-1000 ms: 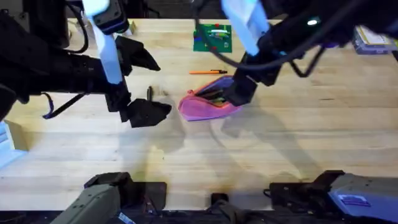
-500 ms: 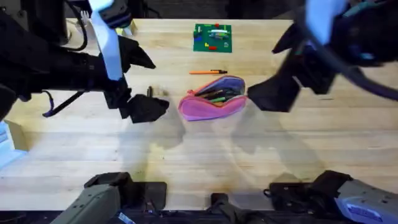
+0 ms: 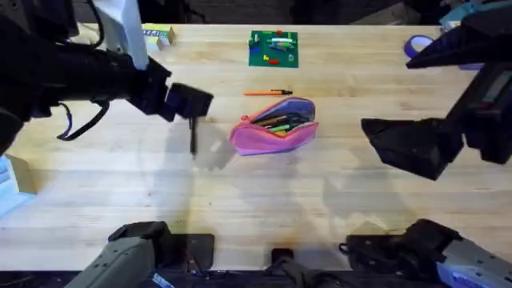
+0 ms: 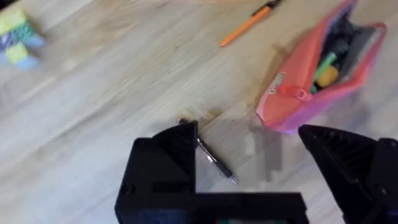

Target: Unzip the bag, pick up the pens from the table one at a time and place them inside, then zip the bag closed.

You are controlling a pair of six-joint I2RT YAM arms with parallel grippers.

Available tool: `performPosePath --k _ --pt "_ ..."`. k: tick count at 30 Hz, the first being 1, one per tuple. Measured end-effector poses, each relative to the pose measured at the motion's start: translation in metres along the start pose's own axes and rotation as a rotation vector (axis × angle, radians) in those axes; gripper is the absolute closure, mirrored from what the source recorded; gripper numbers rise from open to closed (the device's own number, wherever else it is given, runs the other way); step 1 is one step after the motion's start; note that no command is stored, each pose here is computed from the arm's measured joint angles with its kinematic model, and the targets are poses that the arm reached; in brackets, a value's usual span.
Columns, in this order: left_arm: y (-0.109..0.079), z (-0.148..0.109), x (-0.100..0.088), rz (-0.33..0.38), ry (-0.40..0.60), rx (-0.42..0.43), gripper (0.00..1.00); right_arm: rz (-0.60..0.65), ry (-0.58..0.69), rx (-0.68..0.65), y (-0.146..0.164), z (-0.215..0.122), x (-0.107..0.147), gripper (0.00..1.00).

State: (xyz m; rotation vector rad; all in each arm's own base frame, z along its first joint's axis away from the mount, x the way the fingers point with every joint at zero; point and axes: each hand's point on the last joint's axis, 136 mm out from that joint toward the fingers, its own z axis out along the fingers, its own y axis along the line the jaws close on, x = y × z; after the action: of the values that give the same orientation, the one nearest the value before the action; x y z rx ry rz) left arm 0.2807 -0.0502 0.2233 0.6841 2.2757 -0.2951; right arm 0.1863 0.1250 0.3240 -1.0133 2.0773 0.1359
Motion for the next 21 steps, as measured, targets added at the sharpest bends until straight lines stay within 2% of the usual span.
performPosePath --k 4,8,15,21 --pt "0.013 -0.001 0.002 -0.176 0.012 -0.071 0.007 0.075 0.014 -0.003 0.001 0.004 0.003 0.004" --pt "0.017 -0.001 0.005 -0.286 0.02 -0.098 0.007 0.16 0.027 -0.005 0.001 0.007 0.003 0.003" --pt "0.014 -0.001 0.014 -0.374 0.055 -0.097 0.007 0.233 0.031 -0.005 0.001 0.009 0.004 0.004" --pt "0.013 -0.001 0.015 -0.389 0.06 -0.096 0.008 0.244 0.031 -0.005 0.001 0.009 0.004 0.004"
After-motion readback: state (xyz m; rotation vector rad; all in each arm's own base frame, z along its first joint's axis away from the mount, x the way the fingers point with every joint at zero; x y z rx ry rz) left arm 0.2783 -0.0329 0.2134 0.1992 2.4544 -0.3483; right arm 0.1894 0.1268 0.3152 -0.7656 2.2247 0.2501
